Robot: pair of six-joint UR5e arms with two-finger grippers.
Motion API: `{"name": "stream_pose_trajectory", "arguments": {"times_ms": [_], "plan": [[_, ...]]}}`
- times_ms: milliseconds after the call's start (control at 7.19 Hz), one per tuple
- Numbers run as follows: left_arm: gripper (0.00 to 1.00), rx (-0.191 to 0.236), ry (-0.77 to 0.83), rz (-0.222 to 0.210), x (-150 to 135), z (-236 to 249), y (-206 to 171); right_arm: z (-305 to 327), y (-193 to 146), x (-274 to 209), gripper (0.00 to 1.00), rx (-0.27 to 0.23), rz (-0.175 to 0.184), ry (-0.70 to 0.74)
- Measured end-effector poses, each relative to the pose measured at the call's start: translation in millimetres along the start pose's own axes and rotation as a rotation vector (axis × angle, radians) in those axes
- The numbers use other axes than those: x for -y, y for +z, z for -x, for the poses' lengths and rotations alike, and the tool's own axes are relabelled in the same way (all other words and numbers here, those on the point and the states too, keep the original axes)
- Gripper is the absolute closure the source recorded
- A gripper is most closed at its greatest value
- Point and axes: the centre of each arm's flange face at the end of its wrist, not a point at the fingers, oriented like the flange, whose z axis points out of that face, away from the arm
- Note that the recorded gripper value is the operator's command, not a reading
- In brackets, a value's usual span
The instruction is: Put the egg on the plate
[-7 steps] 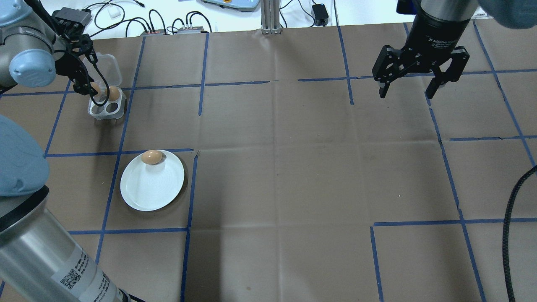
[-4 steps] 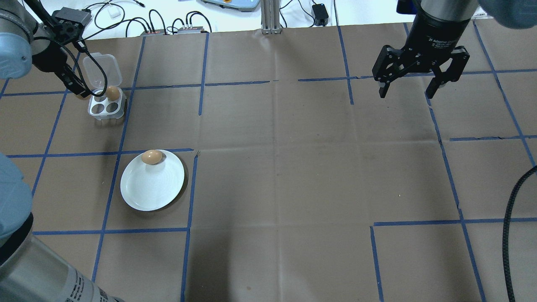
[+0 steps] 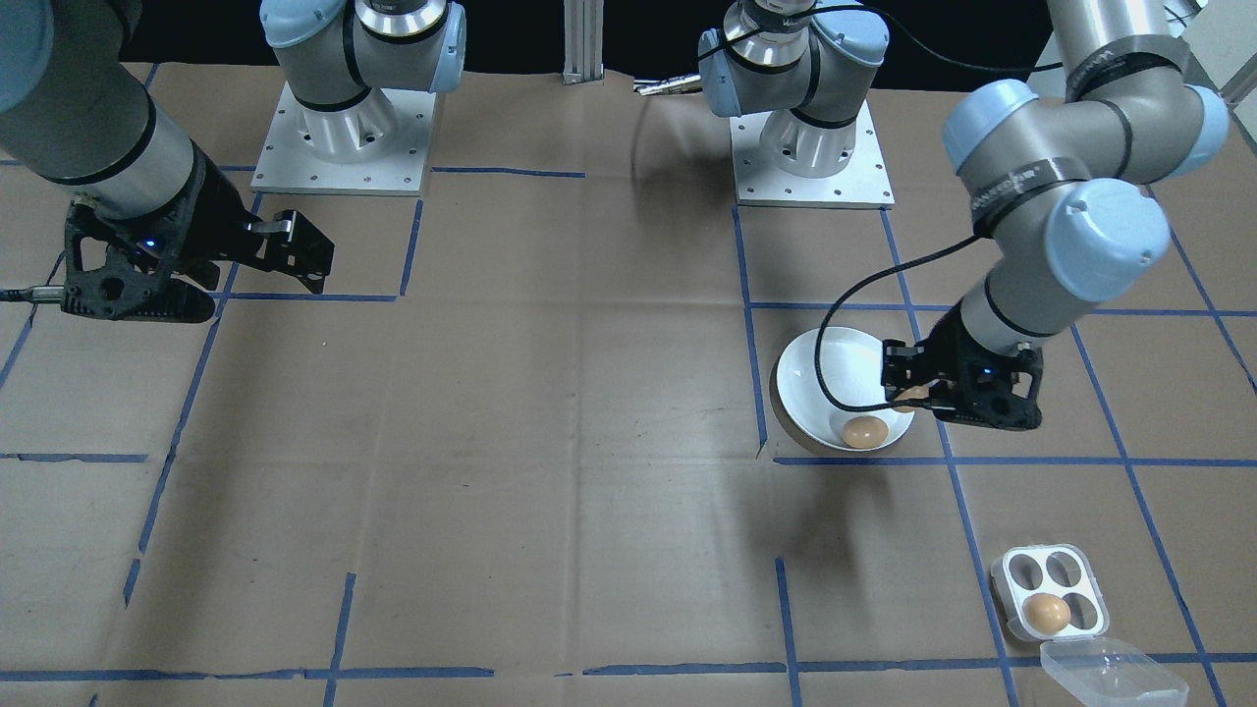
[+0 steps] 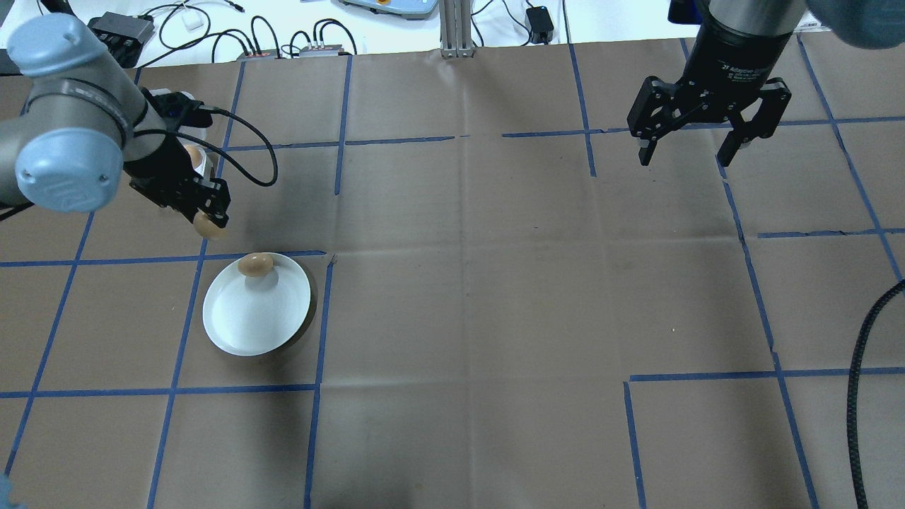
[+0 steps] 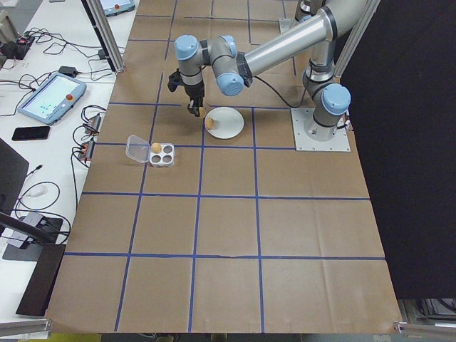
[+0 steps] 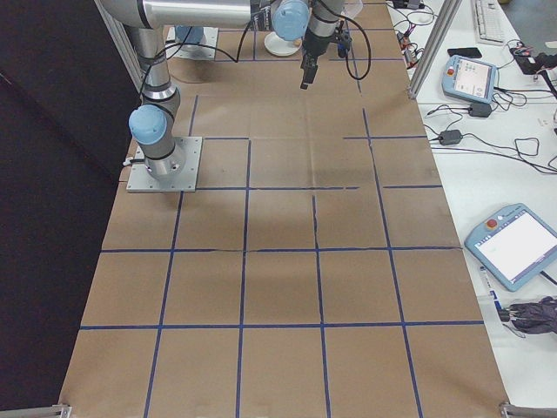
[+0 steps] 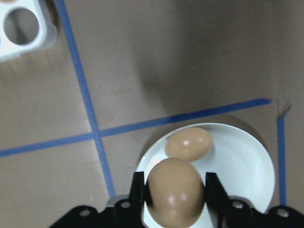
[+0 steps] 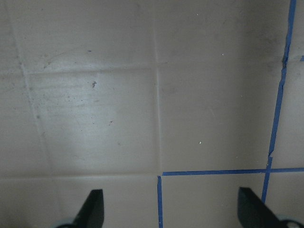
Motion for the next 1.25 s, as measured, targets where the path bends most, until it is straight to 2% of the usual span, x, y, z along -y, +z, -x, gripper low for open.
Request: {"name": "stream_pose_trajectory", "arguments": {"times_ms": [139,278,417,556,834,974,1252], "plan": [[0.67,-0.002,-0.058,0.009,-16.6,-13.8,25.7,0.0,0.0,0.0,0.0,0.0,0.0,0.0],[0.59,0.004,-0.086,-0.005,-26.4,-19.9,51.3,0.0,0.0,0.0,0.0,0.0,0.0,0.0],[0.04,0.008,-0.098,-0.017,-32.8,-22.6,69.6,0.0,0.1,0.0,0.0,0.0,0.0,0.0],[0.0,0.01,-0.105,-0.022,-35.9,-23.7,78.7,-0.1,0.2,0.2,0.0,-0.001,0.0,0.0],[0.0,0.013,-0.122,-0.043,-35.5,-23.8,75.8,0.0,0.6,0.5,0.0,0.0,0.001,0.0],[0.0,0.016,-0.14,-0.07,-31.9,-22.4,63.2,0.0,0.5,0.4,0.0,0.0,0.001,0.0],[0.0,0.022,-0.228,-0.129,-7.8,-10.7,11.6,0.0,0.5,0.4,0.0,0.0,0.001,0.0]]}}
